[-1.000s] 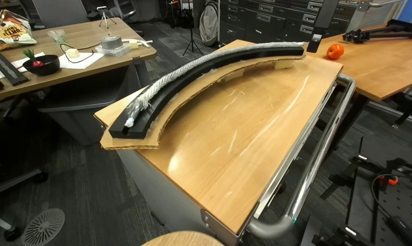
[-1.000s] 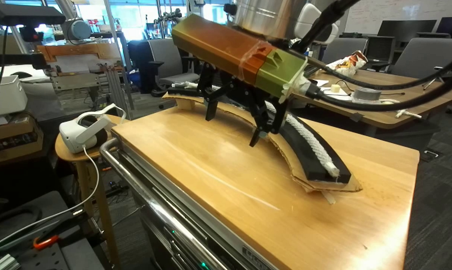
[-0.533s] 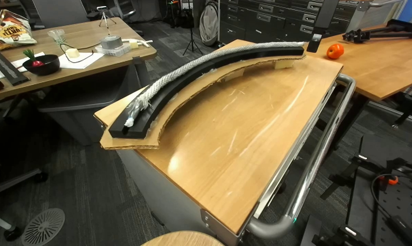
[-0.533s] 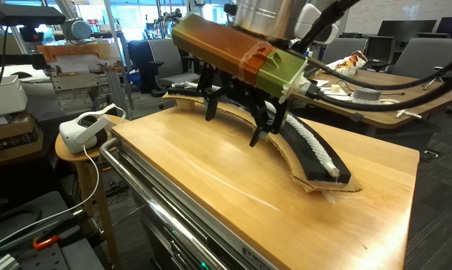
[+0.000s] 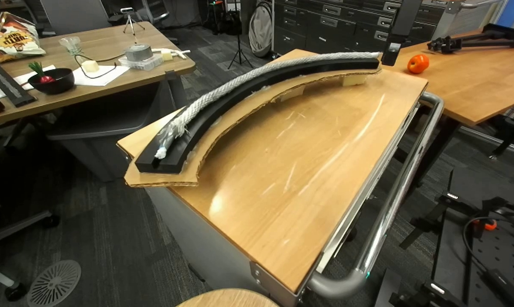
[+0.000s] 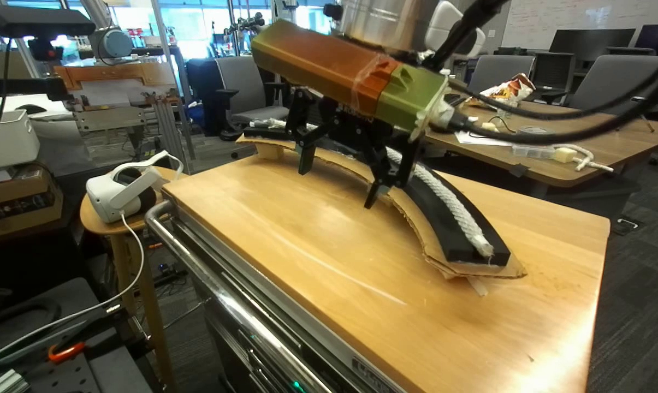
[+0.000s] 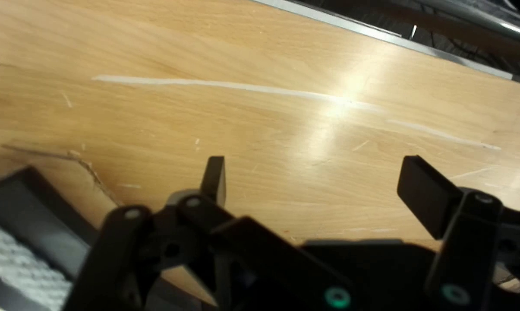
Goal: Remove the rope from the curved board
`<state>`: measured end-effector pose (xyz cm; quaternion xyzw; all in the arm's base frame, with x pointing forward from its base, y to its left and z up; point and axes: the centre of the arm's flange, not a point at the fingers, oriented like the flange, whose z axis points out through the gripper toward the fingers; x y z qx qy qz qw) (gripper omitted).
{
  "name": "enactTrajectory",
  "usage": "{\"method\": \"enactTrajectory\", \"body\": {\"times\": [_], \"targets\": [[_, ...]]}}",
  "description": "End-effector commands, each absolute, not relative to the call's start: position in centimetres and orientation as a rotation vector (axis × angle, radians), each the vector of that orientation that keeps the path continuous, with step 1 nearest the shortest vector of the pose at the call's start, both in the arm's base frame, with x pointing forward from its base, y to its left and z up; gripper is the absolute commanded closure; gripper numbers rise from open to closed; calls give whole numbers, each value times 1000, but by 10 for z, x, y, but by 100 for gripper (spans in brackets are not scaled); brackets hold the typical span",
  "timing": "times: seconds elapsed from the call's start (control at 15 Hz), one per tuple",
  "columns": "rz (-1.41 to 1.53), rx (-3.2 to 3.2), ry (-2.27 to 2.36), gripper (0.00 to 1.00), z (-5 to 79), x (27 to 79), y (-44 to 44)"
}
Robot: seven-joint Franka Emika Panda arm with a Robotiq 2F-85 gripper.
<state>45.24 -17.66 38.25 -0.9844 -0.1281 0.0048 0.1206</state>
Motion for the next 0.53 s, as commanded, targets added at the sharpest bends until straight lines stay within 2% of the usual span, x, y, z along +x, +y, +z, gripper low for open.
{"method": "enactTrajectory", "body": {"times": [0.0,0.4,0.47], "targets": [[53,-2911,-653,0,434,507,-127],[38,-2853,-1176,0,491,586,7],[16,-2879,-1036,0,472,545,-14]]}}
